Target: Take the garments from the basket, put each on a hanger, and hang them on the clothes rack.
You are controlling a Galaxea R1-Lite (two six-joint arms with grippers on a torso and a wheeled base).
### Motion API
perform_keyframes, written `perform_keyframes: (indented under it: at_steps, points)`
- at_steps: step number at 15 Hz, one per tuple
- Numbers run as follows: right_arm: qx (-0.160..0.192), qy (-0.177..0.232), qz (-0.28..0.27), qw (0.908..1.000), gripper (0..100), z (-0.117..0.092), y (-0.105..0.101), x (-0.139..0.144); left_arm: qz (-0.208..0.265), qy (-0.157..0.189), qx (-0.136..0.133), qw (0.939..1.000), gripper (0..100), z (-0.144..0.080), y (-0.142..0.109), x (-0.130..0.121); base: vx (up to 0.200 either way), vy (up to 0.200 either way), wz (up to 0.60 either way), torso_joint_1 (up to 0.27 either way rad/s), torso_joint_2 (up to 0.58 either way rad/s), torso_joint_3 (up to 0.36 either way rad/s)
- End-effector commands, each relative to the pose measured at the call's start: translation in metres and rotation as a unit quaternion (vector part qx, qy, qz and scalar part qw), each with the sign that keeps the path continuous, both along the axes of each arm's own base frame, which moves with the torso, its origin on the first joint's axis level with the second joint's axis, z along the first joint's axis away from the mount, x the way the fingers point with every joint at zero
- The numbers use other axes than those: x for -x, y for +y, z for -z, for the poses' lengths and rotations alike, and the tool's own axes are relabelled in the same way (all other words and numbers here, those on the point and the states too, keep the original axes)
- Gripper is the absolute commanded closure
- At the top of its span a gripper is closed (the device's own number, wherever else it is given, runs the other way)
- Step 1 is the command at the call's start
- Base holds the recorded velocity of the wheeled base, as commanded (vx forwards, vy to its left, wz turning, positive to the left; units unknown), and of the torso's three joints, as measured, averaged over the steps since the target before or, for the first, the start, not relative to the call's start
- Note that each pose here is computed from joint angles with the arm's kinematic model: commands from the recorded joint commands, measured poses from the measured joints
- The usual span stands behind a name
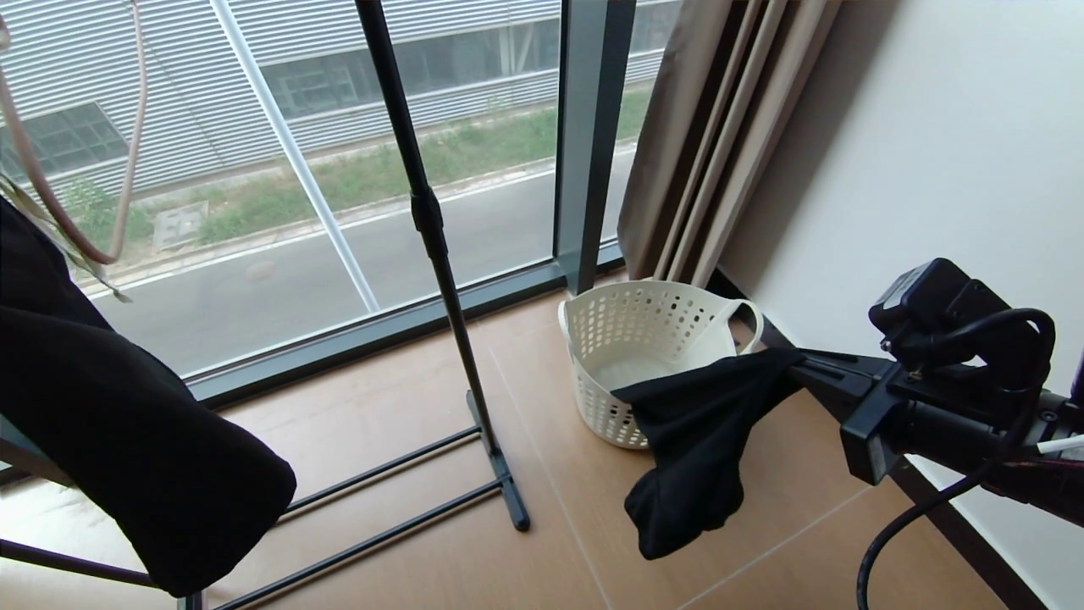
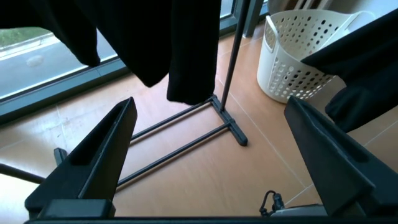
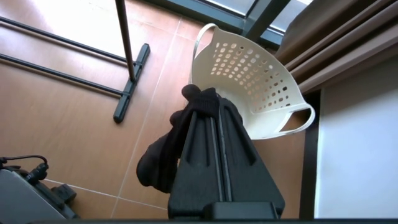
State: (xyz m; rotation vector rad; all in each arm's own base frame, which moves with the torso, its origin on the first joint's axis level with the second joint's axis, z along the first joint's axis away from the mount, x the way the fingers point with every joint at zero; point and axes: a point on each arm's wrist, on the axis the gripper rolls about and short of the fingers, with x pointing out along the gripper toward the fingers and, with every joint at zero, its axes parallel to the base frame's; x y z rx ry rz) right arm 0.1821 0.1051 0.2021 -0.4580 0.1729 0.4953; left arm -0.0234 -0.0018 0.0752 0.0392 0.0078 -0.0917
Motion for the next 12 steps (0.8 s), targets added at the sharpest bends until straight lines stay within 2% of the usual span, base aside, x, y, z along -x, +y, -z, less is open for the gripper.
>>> perform_keyframes:
  at_steps: [1, 12]
  points:
    - [0.000, -0.001, 0.000, 1.0000, 100, -0.0001, -0.0001, 0.0003, 0.000, 0.001, 0.000, 1.0000, 0, 0.0000, 0.0000, -0.0001, 0.000, 0.000, 0.00, 0.173, -0.48, -0.217]
    - [-0.002, -0.005, -0.001, 1.0000, 100, -0.0019, -0.0020, 0.0037, 0.000, 0.000, -0.001, 1.0000, 0, 0.0000, 0.0000, -0.0001, 0.000, 0.000, 0.00, 0.206, -0.53, -0.130]
